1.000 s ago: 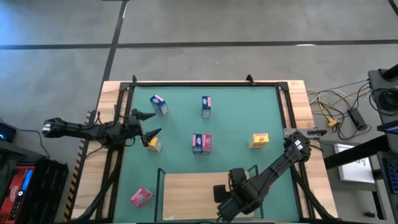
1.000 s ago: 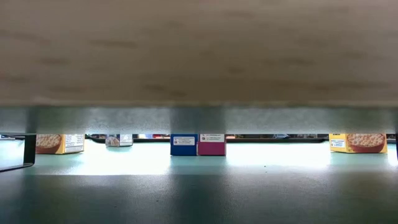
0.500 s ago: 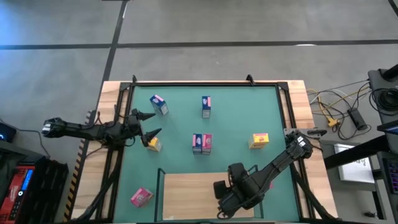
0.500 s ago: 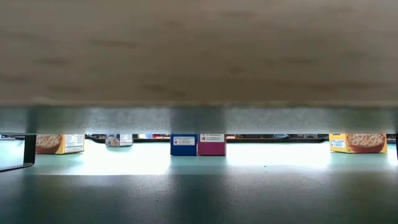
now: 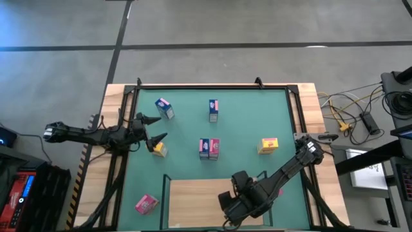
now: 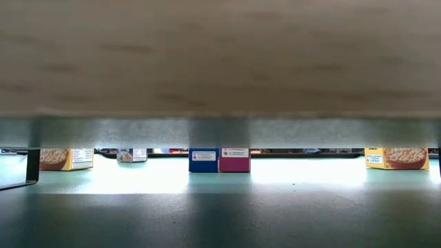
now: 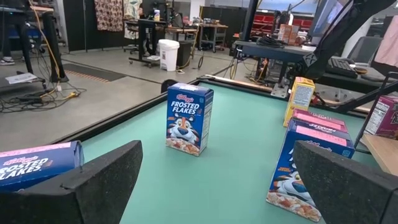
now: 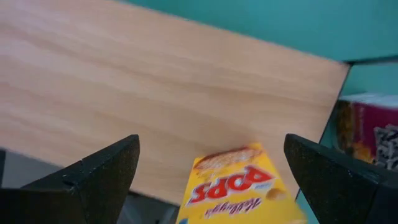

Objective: Stack cereal on shelf
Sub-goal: Put the top yellow cereal box on the shelf, then put the right yellow cereal box on the shelf aligned with the other yellow cereal box

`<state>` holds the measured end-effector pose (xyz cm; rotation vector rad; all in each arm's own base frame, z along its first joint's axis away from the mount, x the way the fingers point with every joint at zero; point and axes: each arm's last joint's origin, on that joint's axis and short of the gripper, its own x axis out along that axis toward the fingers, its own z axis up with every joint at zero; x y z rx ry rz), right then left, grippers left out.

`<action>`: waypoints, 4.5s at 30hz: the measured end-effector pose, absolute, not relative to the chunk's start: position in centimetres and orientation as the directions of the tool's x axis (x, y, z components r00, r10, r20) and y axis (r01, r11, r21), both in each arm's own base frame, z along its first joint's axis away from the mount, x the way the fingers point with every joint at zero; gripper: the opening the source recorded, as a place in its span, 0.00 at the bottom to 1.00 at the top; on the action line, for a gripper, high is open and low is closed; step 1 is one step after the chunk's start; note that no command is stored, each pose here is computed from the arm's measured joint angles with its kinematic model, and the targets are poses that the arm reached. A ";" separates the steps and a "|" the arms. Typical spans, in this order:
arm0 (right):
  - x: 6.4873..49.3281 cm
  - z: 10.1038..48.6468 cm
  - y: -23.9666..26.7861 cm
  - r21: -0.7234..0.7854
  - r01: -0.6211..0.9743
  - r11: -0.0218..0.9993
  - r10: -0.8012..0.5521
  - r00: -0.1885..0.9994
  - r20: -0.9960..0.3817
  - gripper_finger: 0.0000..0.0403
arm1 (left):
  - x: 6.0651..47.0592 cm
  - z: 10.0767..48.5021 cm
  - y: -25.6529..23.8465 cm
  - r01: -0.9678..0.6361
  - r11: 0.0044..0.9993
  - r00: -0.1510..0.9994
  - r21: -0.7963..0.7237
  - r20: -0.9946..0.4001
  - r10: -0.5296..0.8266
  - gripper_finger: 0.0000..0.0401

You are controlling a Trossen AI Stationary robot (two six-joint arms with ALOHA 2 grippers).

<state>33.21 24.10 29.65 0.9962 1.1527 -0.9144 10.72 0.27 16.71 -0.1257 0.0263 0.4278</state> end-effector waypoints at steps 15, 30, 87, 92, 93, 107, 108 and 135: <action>32.8 29.3 24.8 0.115 0.975 0.187 -0.008 0.119 -0.993 0.96 | 10.7 16.7 0.3 -0.415 0.902 0.910 -0.116 -0.052 0.412 0.99; 32.7 29.2 24.4 0.093 0.995 0.028 -0.026 0.094 -0.995 0.96 | 10.7 16.7 0.3 -0.415 0.902 0.910 -0.116 -0.053 0.412 0.99; 21.8 27.3 3.7 -0.102 0.958 -0.268 -0.276 -0.178 -0.944 0.99 | 10.8 16.7 0.3 -0.416 0.902 0.909 -0.113 -0.057 0.412 0.99; 21.0 27.0 3.5 -0.062 0.969 -0.241 -0.277 -0.130 -0.952 0.99 | 10.8 16.7 0.3 -0.416 0.902 0.909 -0.113 -0.056 0.412 0.99; 21.0 26.8 3.5 -0.049 0.972 -0.229 -0.277 -0.114 -0.954 0.99 | 10.8 16.7 0.3 -0.416 0.902 0.909 -0.113 -0.057 0.412 0.99; 20.2 24.4 3.3 -0.017 0.990 -0.141 -0.280 -0.057 -0.958 0.99 | 10.8 16.7 0.3 -0.416 0.902 0.909 -0.113 -0.058 0.412 0.99; 20.2 24.3 3.3 -0.018 0.990 -0.136 -0.280 -0.056 -0.958 0.99 | 10.8 16.6 0.3 -0.416 0.902 0.909 -0.112 -0.058 0.412 0.99; 20.3 22.7 3.3 -0.012 0.997 -0.079 -0.264 -0.032 -0.964 0.81 | 10.8 16.6 0.3 -0.416 0.902 0.909 -0.112 -0.059 0.412 0.99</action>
